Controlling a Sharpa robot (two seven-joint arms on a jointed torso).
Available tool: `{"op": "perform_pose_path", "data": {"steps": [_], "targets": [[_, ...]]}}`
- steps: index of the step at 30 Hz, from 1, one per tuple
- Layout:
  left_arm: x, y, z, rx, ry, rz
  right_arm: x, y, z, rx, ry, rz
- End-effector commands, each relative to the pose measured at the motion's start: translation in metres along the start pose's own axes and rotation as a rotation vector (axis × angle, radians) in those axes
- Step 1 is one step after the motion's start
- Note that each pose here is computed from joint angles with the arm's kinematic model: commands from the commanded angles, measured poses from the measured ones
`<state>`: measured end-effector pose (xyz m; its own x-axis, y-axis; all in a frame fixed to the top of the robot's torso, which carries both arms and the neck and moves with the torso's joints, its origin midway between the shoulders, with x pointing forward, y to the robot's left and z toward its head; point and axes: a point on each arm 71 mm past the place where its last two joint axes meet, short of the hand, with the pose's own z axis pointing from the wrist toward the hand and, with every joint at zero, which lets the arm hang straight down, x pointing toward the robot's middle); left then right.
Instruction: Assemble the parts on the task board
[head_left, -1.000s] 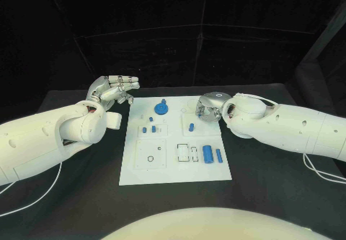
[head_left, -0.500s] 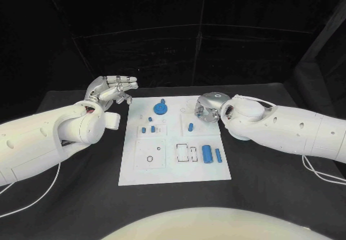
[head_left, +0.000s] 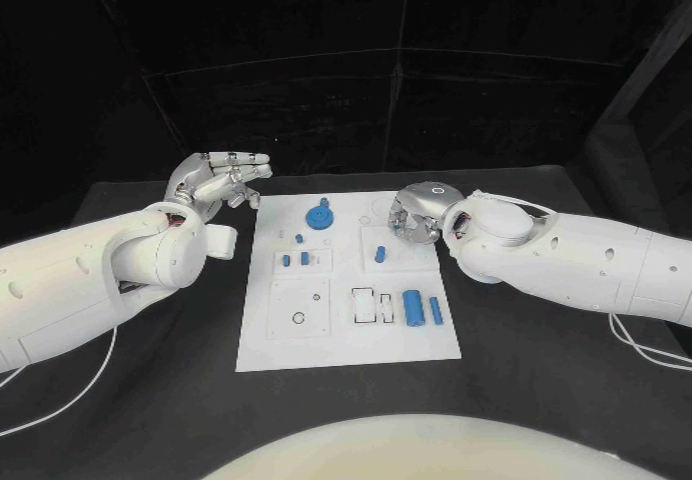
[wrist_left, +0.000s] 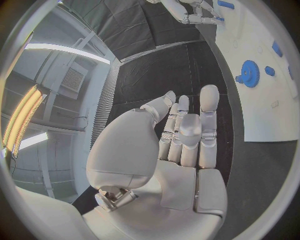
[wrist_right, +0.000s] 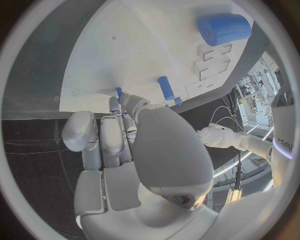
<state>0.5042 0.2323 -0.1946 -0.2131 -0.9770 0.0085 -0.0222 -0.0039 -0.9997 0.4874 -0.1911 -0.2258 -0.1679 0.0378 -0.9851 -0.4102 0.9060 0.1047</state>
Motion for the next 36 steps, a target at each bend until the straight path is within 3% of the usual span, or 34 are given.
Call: {"op": "perform_pose_path", "data": {"steps": [1,13,24,31,36], "targets": [[-0.0012,-0.0021,0.0002,0.019,-0.004,-0.003,-0.005,0.0,-0.002,-0.002,-0.042,-0.002],[-0.0066,-0.002,-0.0007,0.016,-0.017,0.003,-0.013,0.003,-0.019,-0.045,-0.042,0.048],[-0.0049,-0.0016,-0.0006,0.011,-0.015,-0.014,-0.037,0.038,-0.03,-0.198,-0.137,0.18],[-0.0026,-0.0017,-0.0005,0.01,-0.007,-0.02,-0.04,0.059,-0.026,-0.267,-0.141,0.235],[0.0,-0.0016,0.0,0.008,0.002,-0.027,-0.036,0.076,-0.018,-0.302,-0.115,0.225]]}}
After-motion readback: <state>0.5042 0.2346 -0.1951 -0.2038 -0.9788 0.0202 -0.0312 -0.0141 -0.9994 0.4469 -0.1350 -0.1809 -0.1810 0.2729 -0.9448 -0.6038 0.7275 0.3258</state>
